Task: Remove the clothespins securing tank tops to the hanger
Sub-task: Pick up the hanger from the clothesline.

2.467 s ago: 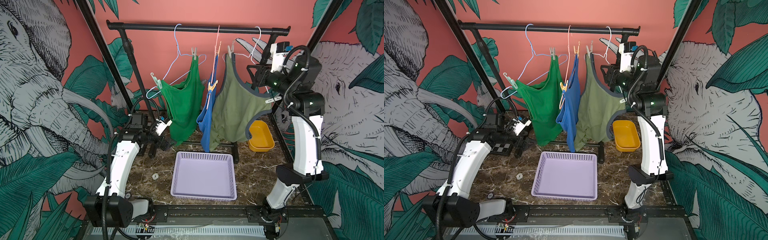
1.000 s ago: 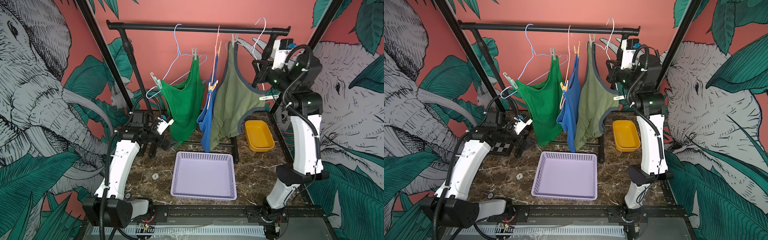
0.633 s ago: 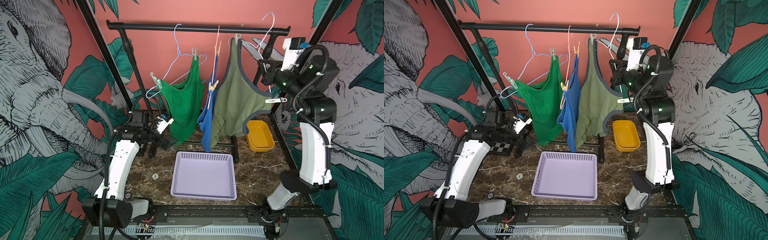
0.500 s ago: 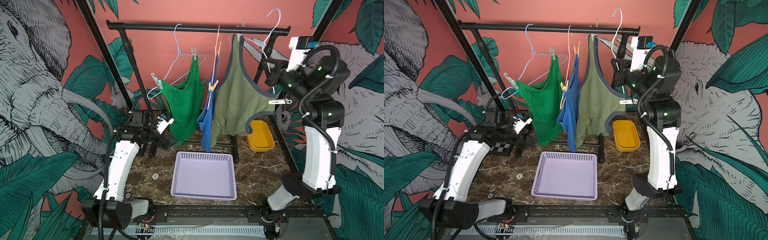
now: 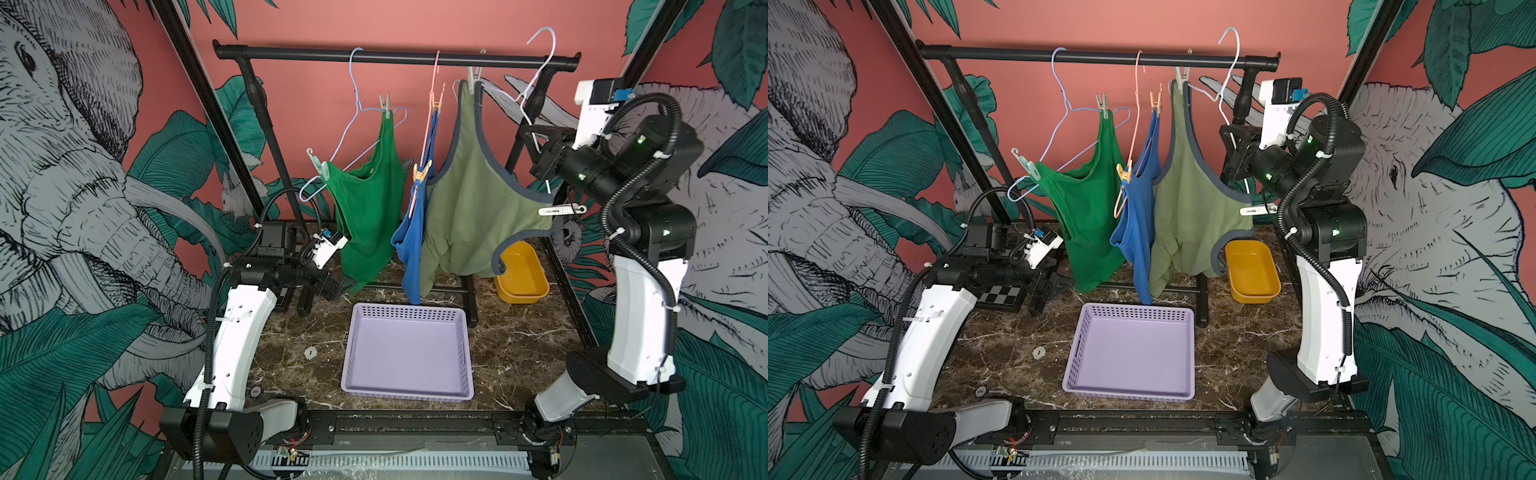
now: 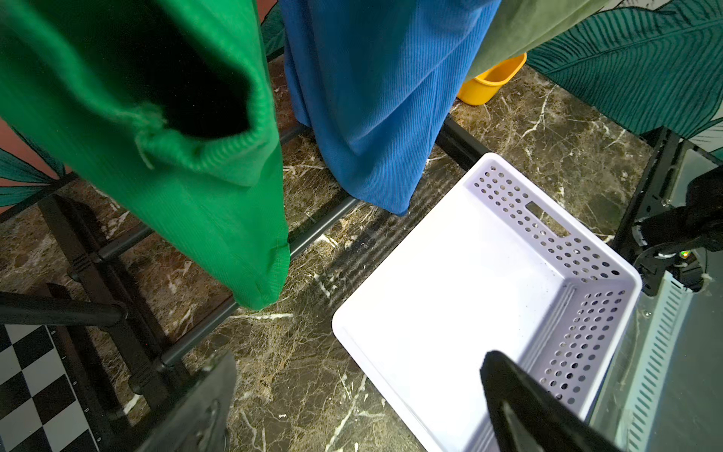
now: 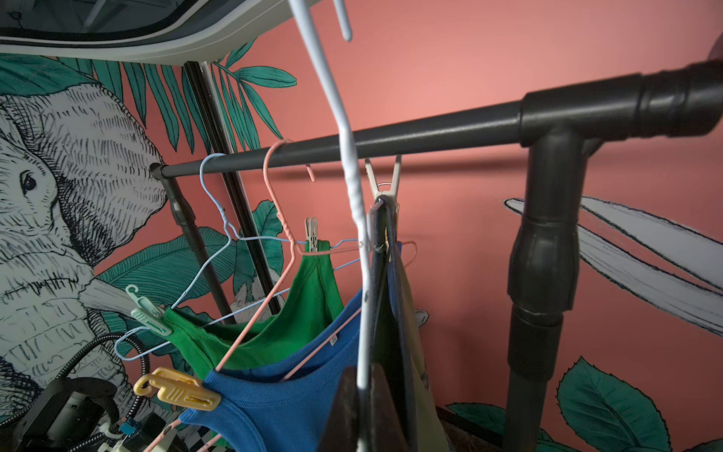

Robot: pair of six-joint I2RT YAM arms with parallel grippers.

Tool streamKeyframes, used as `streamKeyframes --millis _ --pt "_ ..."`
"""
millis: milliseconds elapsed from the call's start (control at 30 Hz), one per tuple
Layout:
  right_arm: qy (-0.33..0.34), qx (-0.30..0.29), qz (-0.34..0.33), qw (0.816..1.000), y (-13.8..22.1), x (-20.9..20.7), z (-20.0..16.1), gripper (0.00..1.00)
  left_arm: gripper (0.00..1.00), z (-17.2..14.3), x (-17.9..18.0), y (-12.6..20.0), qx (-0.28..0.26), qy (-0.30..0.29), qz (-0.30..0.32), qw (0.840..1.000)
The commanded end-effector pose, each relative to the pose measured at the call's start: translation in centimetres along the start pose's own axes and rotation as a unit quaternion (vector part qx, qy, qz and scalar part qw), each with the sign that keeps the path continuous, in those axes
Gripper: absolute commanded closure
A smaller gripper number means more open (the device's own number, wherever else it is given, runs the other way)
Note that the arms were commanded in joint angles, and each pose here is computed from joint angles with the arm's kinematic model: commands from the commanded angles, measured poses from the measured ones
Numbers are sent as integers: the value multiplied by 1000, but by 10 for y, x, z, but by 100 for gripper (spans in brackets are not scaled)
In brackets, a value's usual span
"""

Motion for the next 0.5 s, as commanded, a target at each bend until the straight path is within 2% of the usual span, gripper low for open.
streamKeyframes --millis 0,33,67,467 --pt "29 -20 14 999 10 9 11 100 1 10 -10 12 -16 -14 -9 1000" --pt "30 -13 14 999 10 8 9 100 1 11 -9 12 -17 -13 -10 1000" --pt "38 -24 18 999 26 17 16 100 1 13 -9 12 -19 -13 -11 1000" --pt "61 -9 36 997 60 36 19 100 1 22 -8 16 -25 -15 -8 1000"
Point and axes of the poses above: each gripper's point midway between its finger pads, its own y axis back along the fingers, its own x axis along the line the jaws close on, z = x × y, the point moved 6 cm from there along y, back along the fingers
